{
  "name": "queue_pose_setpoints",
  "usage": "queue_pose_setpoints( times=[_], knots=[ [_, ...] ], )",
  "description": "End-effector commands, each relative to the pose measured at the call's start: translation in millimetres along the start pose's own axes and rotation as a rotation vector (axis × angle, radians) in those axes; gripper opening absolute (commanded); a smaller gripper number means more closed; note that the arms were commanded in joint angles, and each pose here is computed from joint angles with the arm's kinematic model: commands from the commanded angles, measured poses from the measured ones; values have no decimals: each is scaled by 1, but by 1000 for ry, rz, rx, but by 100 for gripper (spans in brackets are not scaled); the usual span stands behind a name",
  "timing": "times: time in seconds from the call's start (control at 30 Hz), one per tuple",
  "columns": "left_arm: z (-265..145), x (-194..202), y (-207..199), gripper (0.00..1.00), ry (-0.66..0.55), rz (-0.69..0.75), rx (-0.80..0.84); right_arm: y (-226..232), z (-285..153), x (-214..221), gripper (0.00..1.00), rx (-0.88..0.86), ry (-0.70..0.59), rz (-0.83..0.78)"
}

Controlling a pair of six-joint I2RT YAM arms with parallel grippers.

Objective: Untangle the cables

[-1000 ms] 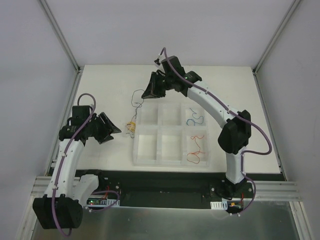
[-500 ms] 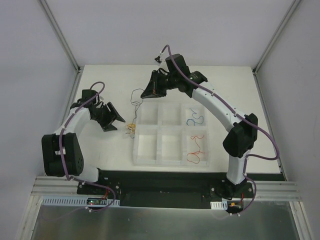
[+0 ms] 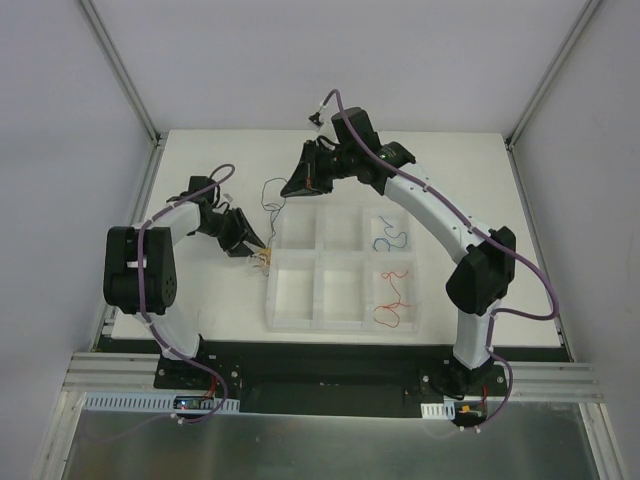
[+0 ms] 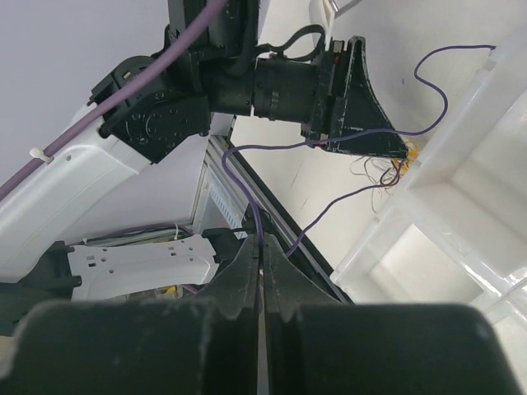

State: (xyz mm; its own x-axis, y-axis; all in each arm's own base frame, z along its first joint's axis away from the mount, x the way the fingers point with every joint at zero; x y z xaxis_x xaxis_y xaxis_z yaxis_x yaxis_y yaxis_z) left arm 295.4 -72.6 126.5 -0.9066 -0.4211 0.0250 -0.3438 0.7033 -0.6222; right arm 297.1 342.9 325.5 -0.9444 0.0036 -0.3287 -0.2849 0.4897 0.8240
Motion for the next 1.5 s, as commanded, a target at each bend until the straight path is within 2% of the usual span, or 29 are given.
queue_pose_setpoints(
  times=[0.0, 0.17, 0.23, 0.37, 0.5, 0.63, 0.8, 0.93, 1.0, 1.1, 1.23, 1.37, 1.47],
  knots=[
    [13, 12, 2, 32, 54, 11, 12, 25, -16, -6, 0, -78, -42, -45],
    [-10, 13, -1, 0, -74, 60, -45, 28, -19, -7, 0, -79, -51, -50],
    [-31, 14, -8, 0, -162, 82, -75, 29, -21, -8, 0, -76, -65, -57],
    [-86, 20, -23, 0, -414, 134, -183, 33, -32, -14, 0, -15, -142, -85],
    [-141, 39, -35, 0, -610, 160, -248, 21, -49, -24, 0, 188, -309, -79],
    [-198, 67, -39, 0, -841, 138, -314, 1, -67, -36, 0, 337, -454, 2],
    [-272, 112, -37, 0, -1175, 120, -357, -25, -90, -59, 0, 392, -533, 105],
    [-317, 149, -26, 0, -1382, 96, -404, -31, -108, -85, 0, 353, -573, 107],
    [-329, 162, -21, 0, -1429, 96, -432, -26, -110, -95, 0, 303, -564, 79],
    [-339, 175, -18, 0, -1440, 83, -452, -13, -113, -102, 0, 261, -543, 3],
    [-348, 184, -11, 0, -1435, 61, -542, -7, -135, -110, 0, 299, -599, -58],
    [-343, 179, -8, 0, -1376, 78, -613, 7, -160, -114, 0, 287, -652, -90],
    [-358, 184, -8, 0, -1406, 46, -677, -2, -182, -124, 0, 303, -715, -38]
  ],
)
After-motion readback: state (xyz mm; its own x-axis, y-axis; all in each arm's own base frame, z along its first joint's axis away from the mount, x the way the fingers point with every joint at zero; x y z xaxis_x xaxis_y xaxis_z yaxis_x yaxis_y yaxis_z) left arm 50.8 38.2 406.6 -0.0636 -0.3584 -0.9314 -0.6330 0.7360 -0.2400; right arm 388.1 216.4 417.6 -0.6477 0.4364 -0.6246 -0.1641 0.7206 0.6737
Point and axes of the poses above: each gripper's point midway between its finger pads, its own z axis out along the fingers, its own y axis along the line the jaws close on, x = y × z, the point moved 8 cm from there along -z, back along the fingers, and after that the axes turned 4 degrees about z, right-handed, at the moved point
